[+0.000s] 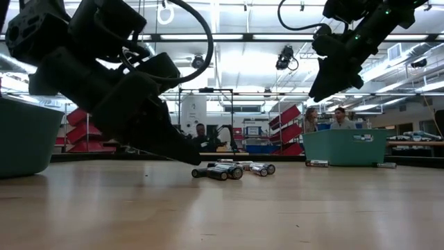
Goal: Sort batteries
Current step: Put the black battery into the green bin
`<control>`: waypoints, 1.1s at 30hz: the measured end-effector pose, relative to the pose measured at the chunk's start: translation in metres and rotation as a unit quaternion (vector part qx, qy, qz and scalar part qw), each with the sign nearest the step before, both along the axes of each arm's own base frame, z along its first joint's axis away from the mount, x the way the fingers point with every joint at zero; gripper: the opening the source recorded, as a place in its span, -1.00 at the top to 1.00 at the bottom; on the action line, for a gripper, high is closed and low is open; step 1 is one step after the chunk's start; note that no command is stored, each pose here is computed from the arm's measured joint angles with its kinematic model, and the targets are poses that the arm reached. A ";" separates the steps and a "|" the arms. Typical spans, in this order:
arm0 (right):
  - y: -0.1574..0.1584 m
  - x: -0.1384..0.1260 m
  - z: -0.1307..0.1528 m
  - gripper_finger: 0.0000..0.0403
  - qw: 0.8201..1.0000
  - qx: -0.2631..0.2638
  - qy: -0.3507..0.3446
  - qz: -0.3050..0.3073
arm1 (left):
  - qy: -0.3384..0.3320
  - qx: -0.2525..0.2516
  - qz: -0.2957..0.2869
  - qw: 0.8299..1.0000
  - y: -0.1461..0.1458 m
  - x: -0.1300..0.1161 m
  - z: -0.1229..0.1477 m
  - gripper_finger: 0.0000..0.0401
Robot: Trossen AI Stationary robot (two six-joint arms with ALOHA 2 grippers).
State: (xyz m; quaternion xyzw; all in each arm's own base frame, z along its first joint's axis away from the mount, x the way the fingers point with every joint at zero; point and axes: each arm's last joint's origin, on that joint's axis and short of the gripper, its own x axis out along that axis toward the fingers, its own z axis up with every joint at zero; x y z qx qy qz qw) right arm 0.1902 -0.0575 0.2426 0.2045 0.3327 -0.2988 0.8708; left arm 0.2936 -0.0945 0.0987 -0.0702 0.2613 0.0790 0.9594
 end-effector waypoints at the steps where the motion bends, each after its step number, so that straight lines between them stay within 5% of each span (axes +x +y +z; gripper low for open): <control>1: 0.000 0.000 0.000 0.35 1.000 0.000 0.000 0.000 | -0.001 0.000 0.000 1.000 0.000 0.001 -0.002 0.19; 20: 0.000 0.000 0.000 0.35 1.000 -0.001 -0.002 0.000 | 0.013 0.000 0.033 0.999 0.001 0.002 -0.015 0.21; 33: 0.000 0.000 0.000 0.35 1.000 -0.005 0.001 0.005 | 0.015 0.014 0.052 0.998 0.003 0.000 -0.016 0.86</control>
